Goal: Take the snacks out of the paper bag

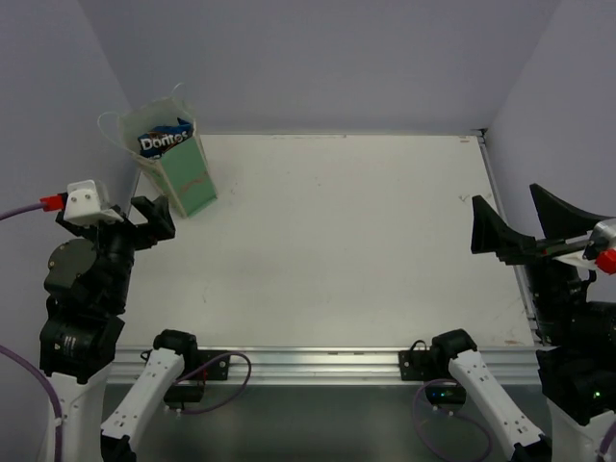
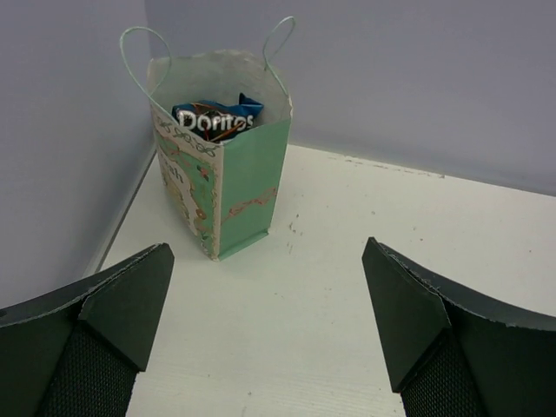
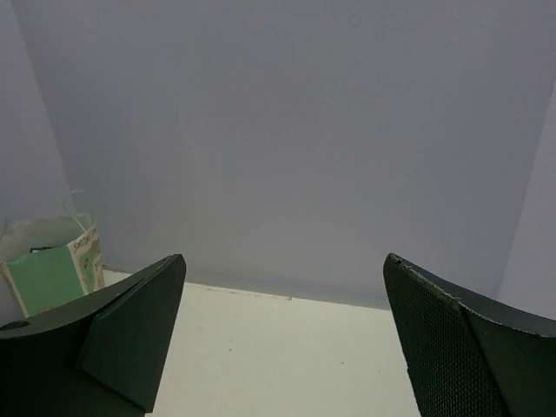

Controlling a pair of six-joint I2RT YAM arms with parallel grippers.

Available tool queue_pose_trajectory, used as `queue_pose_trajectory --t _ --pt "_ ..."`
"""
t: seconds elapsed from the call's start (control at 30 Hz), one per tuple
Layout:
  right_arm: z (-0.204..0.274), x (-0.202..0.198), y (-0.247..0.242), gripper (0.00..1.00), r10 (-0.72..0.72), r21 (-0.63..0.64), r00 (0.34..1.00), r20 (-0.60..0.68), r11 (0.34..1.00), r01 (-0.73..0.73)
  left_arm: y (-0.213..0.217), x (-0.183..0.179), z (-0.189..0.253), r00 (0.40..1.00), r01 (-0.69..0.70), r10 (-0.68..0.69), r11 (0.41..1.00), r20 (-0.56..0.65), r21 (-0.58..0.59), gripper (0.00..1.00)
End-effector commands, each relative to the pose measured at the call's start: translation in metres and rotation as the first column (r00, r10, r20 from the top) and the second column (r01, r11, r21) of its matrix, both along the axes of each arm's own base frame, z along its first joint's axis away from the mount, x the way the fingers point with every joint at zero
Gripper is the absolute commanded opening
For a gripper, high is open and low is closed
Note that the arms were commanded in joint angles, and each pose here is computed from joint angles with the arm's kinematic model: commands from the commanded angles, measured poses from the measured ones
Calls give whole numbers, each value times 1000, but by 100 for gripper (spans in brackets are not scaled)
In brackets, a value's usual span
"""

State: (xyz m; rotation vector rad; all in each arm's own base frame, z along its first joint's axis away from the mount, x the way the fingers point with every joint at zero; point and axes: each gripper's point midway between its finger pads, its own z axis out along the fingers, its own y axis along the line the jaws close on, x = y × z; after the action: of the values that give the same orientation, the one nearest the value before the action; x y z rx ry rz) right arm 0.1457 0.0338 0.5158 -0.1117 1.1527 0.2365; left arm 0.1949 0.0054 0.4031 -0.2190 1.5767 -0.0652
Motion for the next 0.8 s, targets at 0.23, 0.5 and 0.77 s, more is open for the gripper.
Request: queue_pose_trajectory --t 0.23,0.5,0.77 --pt "-62 49 58 99 240 101 923 -300 970 -219 -40 87 -31 975 107 -110 994 -195 -25 100" --pt "-132 75 104 99 404 214 718 -566 914 -346 -37 205 -31 959 -16 26 999 -281 38 100" --pt "-155 67 117 99 470 251 653 -594 879 -405 -2 307 -57 929 -169 172 985 -328 38 93"
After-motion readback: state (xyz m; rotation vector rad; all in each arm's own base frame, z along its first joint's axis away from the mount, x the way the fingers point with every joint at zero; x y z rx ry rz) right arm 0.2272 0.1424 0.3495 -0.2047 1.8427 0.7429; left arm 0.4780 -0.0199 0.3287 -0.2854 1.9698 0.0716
